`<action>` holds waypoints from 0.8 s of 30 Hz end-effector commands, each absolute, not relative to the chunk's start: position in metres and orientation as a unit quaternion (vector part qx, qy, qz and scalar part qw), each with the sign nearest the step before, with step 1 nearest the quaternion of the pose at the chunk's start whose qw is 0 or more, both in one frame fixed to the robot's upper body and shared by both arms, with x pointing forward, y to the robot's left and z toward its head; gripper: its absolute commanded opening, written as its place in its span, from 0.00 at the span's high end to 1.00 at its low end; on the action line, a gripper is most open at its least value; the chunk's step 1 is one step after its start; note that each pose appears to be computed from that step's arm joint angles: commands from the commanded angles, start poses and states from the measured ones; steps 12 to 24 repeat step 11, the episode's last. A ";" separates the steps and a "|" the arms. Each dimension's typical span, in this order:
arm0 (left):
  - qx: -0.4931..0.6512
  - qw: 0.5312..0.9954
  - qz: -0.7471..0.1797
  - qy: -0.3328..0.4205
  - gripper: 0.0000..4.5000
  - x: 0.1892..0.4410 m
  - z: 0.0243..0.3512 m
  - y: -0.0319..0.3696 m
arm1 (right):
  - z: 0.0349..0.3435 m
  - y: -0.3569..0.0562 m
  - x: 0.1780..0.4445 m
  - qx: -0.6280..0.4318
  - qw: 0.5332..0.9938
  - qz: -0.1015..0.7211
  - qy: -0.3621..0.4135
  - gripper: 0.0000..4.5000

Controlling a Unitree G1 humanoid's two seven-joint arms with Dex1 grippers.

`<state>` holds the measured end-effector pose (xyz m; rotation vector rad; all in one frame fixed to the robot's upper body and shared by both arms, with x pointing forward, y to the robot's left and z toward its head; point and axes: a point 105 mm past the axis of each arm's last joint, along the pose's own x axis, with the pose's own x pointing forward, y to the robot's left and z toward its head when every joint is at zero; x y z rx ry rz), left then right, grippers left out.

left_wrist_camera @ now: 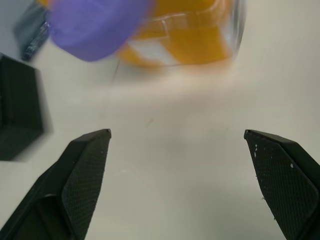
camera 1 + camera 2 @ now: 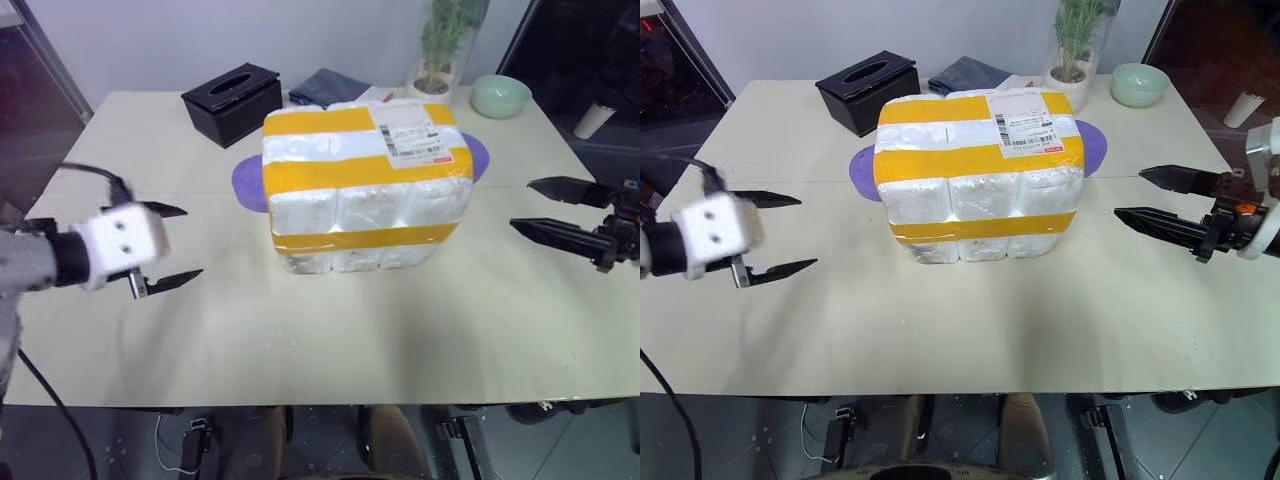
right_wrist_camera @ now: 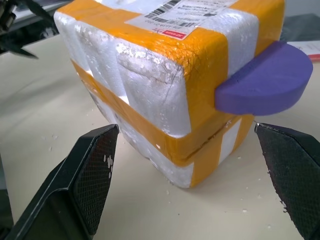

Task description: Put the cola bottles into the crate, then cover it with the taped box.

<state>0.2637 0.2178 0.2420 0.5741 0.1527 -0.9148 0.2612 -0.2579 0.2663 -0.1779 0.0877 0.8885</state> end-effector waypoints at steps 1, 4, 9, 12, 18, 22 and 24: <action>0.091 0.861 -0.496 0.064 0.01 0.259 0.280 0.221 | 0.281 -0.252 0.257 -0.107 0.891 0.441 0.031 0.00; 0.055 0.842 -0.530 0.090 0.01 0.261 0.289 0.223 | 0.284 -0.250 0.258 -0.109 0.888 0.446 0.033 0.00; 0.077 0.812 -0.566 0.121 0.01 0.260 0.287 0.223 | 0.281 -0.247 0.259 -0.112 0.882 0.456 0.046 0.00; 0.088 0.803 -0.575 0.125 0.01 0.261 0.287 0.221 | 0.281 -0.246 0.260 -0.111 0.880 0.459 0.048 0.00; 0.088 0.803 -0.575 0.125 0.01 0.261 0.287 0.221 | 0.281 -0.246 0.260 -0.111 0.880 0.459 0.048 0.00; 0.088 0.803 -0.575 0.125 0.01 0.261 0.287 0.221 | 0.281 -0.246 0.260 -0.111 0.880 0.459 0.048 0.00; 0.088 0.803 -0.575 0.125 0.01 0.261 0.287 0.221 | 0.281 -0.246 0.260 -0.111 0.880 0.459 0.048 0.00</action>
